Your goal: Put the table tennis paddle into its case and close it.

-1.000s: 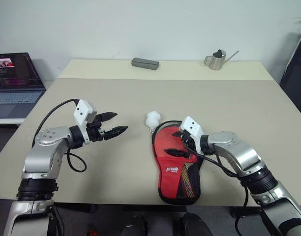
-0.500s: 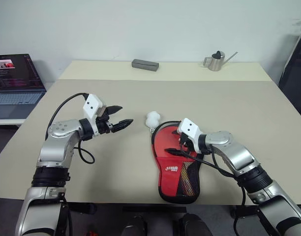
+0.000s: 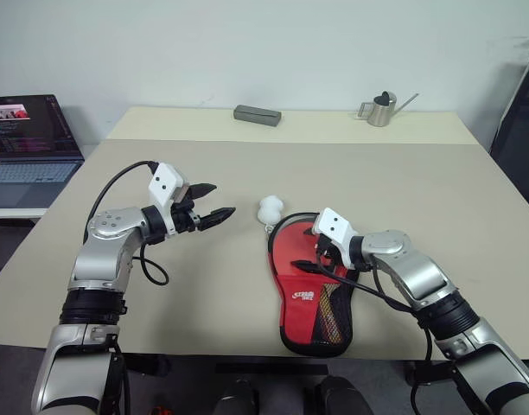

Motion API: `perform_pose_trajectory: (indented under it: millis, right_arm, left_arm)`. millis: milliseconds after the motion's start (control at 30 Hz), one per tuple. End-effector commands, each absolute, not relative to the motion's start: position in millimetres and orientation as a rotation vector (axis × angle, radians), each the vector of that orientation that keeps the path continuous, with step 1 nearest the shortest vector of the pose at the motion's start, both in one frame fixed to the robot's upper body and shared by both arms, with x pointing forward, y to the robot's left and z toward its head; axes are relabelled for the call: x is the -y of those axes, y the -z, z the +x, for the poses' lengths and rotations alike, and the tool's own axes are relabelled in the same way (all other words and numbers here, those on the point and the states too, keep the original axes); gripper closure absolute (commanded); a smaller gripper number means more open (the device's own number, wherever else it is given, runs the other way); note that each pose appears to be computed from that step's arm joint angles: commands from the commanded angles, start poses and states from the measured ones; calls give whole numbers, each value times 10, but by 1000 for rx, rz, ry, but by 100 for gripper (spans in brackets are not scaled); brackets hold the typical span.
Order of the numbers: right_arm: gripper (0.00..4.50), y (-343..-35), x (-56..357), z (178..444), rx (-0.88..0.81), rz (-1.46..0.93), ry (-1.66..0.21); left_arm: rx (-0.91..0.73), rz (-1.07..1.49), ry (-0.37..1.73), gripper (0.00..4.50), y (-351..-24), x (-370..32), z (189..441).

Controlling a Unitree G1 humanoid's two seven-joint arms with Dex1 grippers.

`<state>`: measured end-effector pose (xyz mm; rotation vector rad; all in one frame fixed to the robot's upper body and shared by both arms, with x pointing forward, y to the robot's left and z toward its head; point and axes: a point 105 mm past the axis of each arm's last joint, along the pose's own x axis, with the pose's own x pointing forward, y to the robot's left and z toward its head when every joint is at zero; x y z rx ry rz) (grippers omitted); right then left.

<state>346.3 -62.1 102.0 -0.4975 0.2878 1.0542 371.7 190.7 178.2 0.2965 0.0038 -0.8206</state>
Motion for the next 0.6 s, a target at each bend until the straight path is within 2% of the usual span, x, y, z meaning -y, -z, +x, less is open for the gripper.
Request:
perform_pose_trajectory:
  millis: [33,600]
  right_arm:
    - [3,-741,779,3455,-404,-527,-1013]
    - [3,-741,779,3455,-404,-528,-1014]
  left_arm:
    - [43,317,823,60,-1913,-1890,3725]
    - [42,317,823,60,-1913,-1890,3725]
